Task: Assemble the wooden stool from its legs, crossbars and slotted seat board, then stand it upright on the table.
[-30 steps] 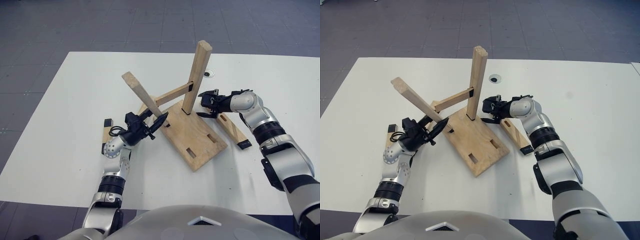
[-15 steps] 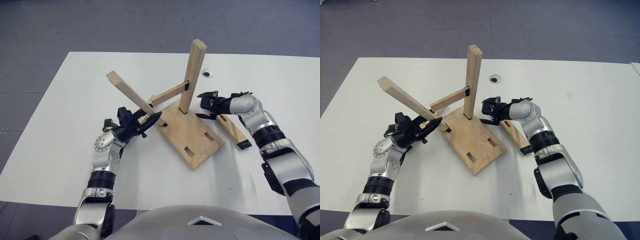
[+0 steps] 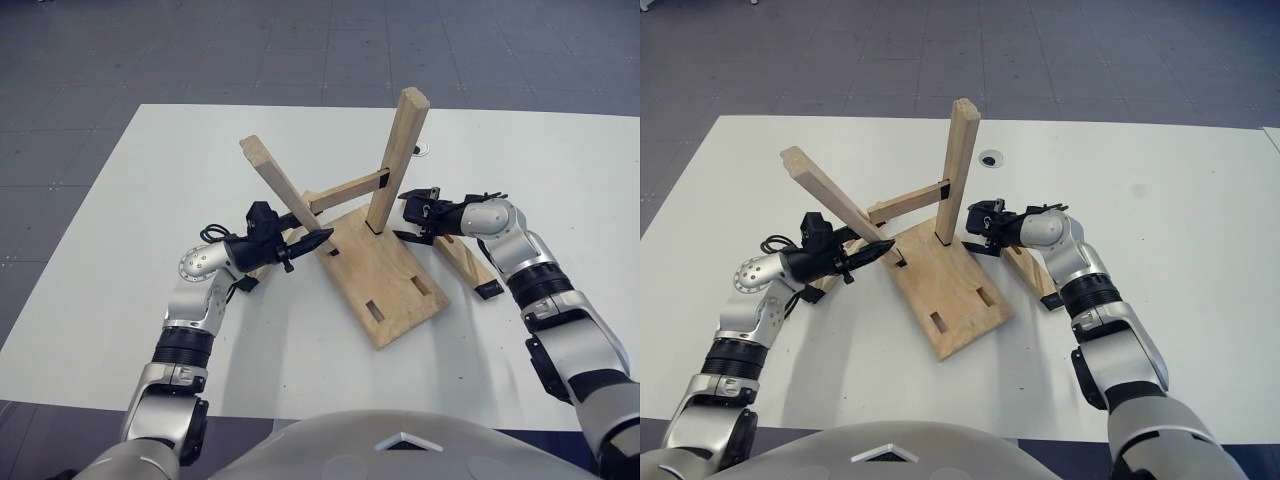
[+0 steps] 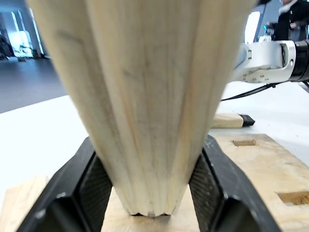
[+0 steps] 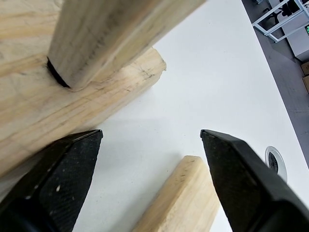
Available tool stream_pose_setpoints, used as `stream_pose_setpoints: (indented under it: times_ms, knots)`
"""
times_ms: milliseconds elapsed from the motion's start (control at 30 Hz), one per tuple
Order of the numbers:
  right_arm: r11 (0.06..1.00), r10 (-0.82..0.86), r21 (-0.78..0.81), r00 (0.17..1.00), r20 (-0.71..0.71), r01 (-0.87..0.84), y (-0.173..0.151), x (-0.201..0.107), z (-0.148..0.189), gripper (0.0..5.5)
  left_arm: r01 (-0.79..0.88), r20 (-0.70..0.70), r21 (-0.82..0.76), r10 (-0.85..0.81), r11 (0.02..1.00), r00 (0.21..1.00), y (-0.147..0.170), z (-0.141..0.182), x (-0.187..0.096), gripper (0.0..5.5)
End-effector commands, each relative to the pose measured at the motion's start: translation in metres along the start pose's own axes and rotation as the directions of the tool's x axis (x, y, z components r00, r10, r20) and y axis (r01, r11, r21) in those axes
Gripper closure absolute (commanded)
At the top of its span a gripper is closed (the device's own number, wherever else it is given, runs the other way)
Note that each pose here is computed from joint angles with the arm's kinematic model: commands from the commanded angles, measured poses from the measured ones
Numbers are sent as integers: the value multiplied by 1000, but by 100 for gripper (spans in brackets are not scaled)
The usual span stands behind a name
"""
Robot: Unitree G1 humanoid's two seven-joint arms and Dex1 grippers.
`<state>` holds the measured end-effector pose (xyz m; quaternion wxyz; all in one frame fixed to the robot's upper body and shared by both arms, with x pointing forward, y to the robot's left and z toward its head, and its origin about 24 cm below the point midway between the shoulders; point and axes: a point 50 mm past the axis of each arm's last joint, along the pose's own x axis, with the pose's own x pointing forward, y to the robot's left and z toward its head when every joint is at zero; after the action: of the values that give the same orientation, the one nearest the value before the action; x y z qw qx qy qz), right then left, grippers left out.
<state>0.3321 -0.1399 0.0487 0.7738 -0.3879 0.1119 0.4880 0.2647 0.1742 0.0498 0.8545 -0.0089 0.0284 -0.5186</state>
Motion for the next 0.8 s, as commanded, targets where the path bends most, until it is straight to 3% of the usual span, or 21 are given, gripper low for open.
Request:
stream_pose_setpoints:
  times_ms: [33, 233, 467, 700, 800]
  knots:
    - [1000, -11, 7, 1000, 15, 11, 3, 0, 3, 174, 9, -244, -105, -34, 994, 969, -2, -23, -8, 345]
    - [1000, -8, 12, 1000, 11, 8, 9, 0, 1, 174, -16, -279, -260, -59, 966, 959, -14, -37, -14, 345]
    - [1000, -10, 16, 1000, 5, 9, 9, 0, 1, 174, 66, -363, -147, -116, 987, 925, -18, -33, -11, 345]
    - [999, -25, 38, 1000, 7, 24, 11, -2, -1, 174, 52, -308, -66, -70, 996, 949, -9, 1, 1, 345]
    - [998, -35, 48, 999, 22, 34, 11, -3, 3, 174, 50, -348, -38, -60, 998, 935, -9, 6, 3, 345]
